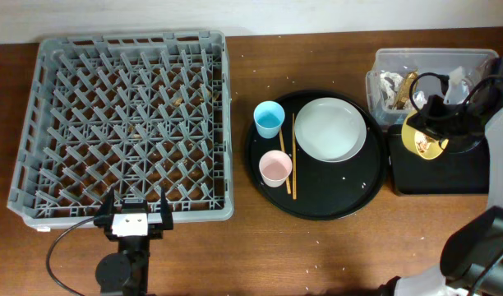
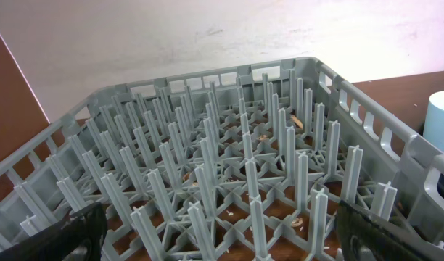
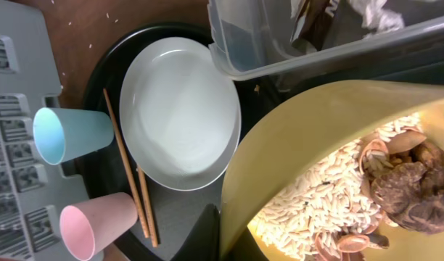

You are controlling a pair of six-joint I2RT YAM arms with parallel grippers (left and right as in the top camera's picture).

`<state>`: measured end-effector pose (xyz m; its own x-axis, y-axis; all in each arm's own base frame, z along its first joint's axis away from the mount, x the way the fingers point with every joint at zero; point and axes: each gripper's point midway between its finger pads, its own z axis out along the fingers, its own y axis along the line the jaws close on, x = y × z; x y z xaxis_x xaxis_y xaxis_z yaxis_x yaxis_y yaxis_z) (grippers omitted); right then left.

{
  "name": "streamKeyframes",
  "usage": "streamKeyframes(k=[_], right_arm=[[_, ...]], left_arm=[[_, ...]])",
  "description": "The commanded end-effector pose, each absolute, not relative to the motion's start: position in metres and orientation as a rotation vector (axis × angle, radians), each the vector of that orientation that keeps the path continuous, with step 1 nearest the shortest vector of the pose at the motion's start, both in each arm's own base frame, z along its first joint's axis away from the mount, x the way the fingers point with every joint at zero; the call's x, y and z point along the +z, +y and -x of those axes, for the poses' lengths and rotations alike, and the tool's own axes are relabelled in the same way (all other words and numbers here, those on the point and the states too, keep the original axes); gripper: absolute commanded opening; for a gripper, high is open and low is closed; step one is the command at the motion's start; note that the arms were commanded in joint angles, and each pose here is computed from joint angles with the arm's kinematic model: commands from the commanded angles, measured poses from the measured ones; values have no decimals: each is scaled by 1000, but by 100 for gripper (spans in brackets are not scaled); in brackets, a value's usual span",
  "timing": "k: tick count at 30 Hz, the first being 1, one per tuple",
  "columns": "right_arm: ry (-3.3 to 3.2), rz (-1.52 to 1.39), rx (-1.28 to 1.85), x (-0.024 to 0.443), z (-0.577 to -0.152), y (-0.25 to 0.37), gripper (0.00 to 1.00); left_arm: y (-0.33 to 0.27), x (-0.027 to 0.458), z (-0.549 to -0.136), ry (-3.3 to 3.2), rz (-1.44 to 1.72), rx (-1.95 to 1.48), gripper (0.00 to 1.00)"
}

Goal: Sort waste into correct bins and load items into the dishwasher rack
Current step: 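Move the yellow bowl with the right gripper over the black tray, then tip the yellow bowl with the right gripper to dump scraps onto the black tray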

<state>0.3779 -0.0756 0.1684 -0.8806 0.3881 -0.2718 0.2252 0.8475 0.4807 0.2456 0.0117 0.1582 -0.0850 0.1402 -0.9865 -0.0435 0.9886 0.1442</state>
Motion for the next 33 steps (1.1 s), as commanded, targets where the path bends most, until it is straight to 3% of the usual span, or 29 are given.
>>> streamKeyframes(k=[1,14,33], right_arm=[[2634,-467,714,165,-382,-81,4],[2431,-451,1085,160,-369,-86,4],[2318,-251,1195,179,-366,-69,4]], left_arm=[[10,156,-246,1651,-98,159,99],[10,156,-246,1651,-98,159,99],[10,156,-246,1651,-98,159,99]])
